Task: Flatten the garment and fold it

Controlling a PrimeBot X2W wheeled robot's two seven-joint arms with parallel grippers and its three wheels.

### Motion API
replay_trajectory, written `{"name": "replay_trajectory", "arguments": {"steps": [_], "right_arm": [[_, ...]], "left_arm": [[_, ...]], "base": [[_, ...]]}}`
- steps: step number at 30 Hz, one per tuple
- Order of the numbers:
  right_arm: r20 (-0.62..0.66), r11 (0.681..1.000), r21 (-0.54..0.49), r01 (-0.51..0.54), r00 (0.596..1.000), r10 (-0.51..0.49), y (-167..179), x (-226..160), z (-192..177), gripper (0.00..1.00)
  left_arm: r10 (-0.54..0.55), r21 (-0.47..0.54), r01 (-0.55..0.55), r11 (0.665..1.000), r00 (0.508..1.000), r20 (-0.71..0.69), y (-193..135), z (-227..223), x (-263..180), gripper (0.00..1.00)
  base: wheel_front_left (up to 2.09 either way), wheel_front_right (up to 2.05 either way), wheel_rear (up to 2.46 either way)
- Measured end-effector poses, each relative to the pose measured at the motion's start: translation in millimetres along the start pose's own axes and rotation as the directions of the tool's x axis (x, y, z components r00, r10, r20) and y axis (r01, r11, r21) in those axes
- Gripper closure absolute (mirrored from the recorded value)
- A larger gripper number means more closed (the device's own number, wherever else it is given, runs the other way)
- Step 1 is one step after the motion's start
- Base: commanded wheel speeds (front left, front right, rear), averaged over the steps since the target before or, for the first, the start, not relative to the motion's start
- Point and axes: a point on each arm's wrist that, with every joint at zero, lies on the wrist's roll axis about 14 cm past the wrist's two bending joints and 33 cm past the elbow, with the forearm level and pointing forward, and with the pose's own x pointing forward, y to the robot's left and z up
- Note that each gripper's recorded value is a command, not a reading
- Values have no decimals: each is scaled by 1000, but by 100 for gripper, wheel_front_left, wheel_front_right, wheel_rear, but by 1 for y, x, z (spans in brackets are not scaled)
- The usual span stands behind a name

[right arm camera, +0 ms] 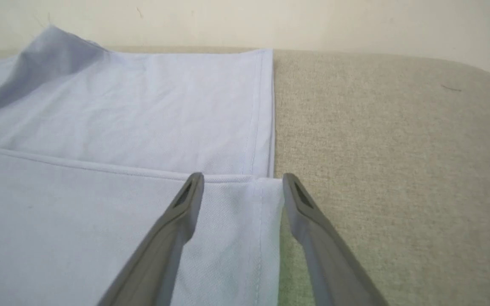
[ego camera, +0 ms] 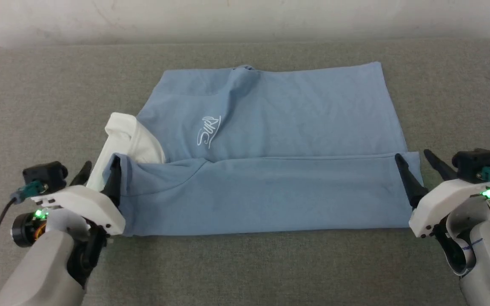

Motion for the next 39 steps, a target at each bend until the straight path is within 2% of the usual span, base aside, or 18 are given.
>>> {"name": "replay_trajectory", "arguments": {"steps": [6, 12, 16, 21, 25, 31, 36, 37, 38, 39], "right_arm": [[207, 1000, -4, 6, 978, -5, 4, -22, 38, 0], [316, 1000, 0, 11, 949, -10, 15, -55, 60, 0], [334, 1000, 6, 17, 942, -19, 20, -73, 63, 0], [344, 999, 14, 37, 938, -39, 18, -83, 68, 0], [345, 999, 27, 38, 938, -45, 20, -83, 70, 0], [324, 998, 41, 42, 945, -53, 18, -82, 64, 0], [294, 996, 63, 58, 953, -74, 11, -81, 56, 0], [287, 996, 65, 63, 955, -79, 8, -82, 54, 0], [280, 995, 72, 70, 956, -88, 5, -82, 52, 0], [272, 994, 77, 79, 957, -98, 1, -83, 51, 0]], "left_arm": [[3, 20, -4, 1000, 999, 44, 18, 32, -16, 0], [-34, 72, 39, 997, 997, -69, 24, 42, -42, 0], [-68, 107, 95, 990, 971, -231, 20, 30, -57, 0], [-93, 110, 152, 982, 905, -414, 11, 3, -70, 0], [-107, 89, 173, 981, 862, -496, 1, -17, -71, 0], [-52, 90, 131, 987, 802, -595, 10, -56, -66, 0], [-27, 115, 123, 986, 789, -614, 9, -67, -52, 0], [-25, 119, 126, 985, 782, -623, 7, -69, -51, 11], [-29, 120, 134, 984, 775, -631, 6, -71, -50, 53], [-33, 116, 139, 984, 769, -638, 4, -73, -49, 89]], "base": [[0, 0, 0], [0, 0, 0], [0, 0, 0], [0, 0, 0], [0, 0, 0], [0, 0, 0], [0, 0, 0], [0, 0, 0], [0, 0, 0], [0, 0, 0]]}}
